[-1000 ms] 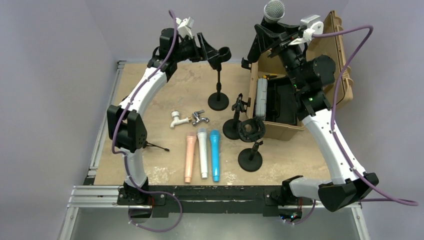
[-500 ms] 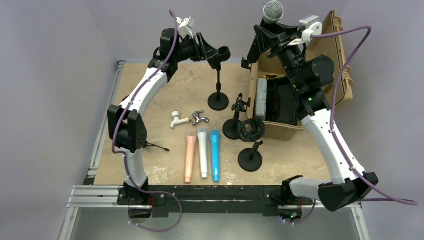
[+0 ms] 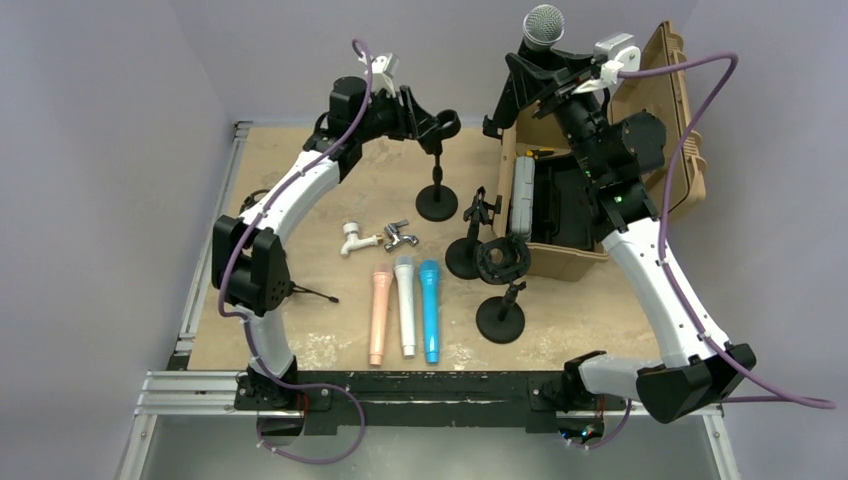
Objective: Remove the microphone from the stand
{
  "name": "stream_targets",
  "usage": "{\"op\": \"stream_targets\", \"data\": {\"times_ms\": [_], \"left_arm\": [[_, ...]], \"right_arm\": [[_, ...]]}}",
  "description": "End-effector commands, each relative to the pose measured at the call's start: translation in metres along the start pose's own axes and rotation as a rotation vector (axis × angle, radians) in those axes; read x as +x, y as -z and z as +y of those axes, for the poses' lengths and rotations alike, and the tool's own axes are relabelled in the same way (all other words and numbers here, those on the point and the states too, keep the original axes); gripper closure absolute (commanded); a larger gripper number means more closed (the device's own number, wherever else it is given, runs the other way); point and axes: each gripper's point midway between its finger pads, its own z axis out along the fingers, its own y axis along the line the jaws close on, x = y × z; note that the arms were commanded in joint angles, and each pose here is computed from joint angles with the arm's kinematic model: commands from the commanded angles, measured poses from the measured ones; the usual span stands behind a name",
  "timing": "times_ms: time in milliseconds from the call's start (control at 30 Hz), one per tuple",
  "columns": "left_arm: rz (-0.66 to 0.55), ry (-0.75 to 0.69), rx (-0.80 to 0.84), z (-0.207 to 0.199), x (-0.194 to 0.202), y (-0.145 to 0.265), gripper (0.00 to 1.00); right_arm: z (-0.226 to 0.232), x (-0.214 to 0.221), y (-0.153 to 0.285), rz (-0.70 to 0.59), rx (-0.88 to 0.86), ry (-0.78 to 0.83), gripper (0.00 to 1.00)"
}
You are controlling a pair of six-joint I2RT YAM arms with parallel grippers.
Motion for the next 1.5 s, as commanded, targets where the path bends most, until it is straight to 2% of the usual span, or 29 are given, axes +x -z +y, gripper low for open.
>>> {"op": "stream_targets", "data": {"times_ms": [0,233,500,600,733,900,1100,1300,1467], "left_arm": [[0.232,0.031,-0.155,0.057,0.094,-0.001,0.54],[0.249,0.050,-0.171,0.070,0.110,-0.011,0.55],[0.225,0.058,-0.157,0.063,0.097,-0.012,0.52],[0.196,0.048,-0.134,0.047,0.075,-0.006,0.44],[0.118,0.010,-0.099,0.016,0.028,0.011,0.26],[-0.035,-0.087,-0.094,-0.023,-0.042,0.050,0.11],[-0.174,-0.190,-0.134,-0.058,-0.095,0.116,0.05],[-0.267,-0.289,-0.299,-0.055,-0.096,0.189,0.05],[-0.340,-0.400,-0.501,-0.031,-0.080,0.251,0.05]], "right_arm": [[0.006,-0.031,0.003,-0.087,-0.029,0.026,1.00],[0.007,-0.026,0.003,-0.074,-0.035,0.017,1.00],[0.012,-0.021,0.002,-0.062,-0.058,-0.012,1.00],[0.015,-0.016,0.001,-0.051,-0.074,-0.045,1.00],[0.024,-0.007,0.000,-0.026,-0.112,-0.116,1.00],[0.032,0.000,0.002,-0.009,-0.129,-0.241,1.00],[0.056,0.028,0.004,0.060,-0.152,-0.464,1.00],[0.117,0.073,0.002,0.164,-0.110,-0.704,1.00],[0.189,0.138,0.013,0.360,-0.103,-0.924,1.00]]}}
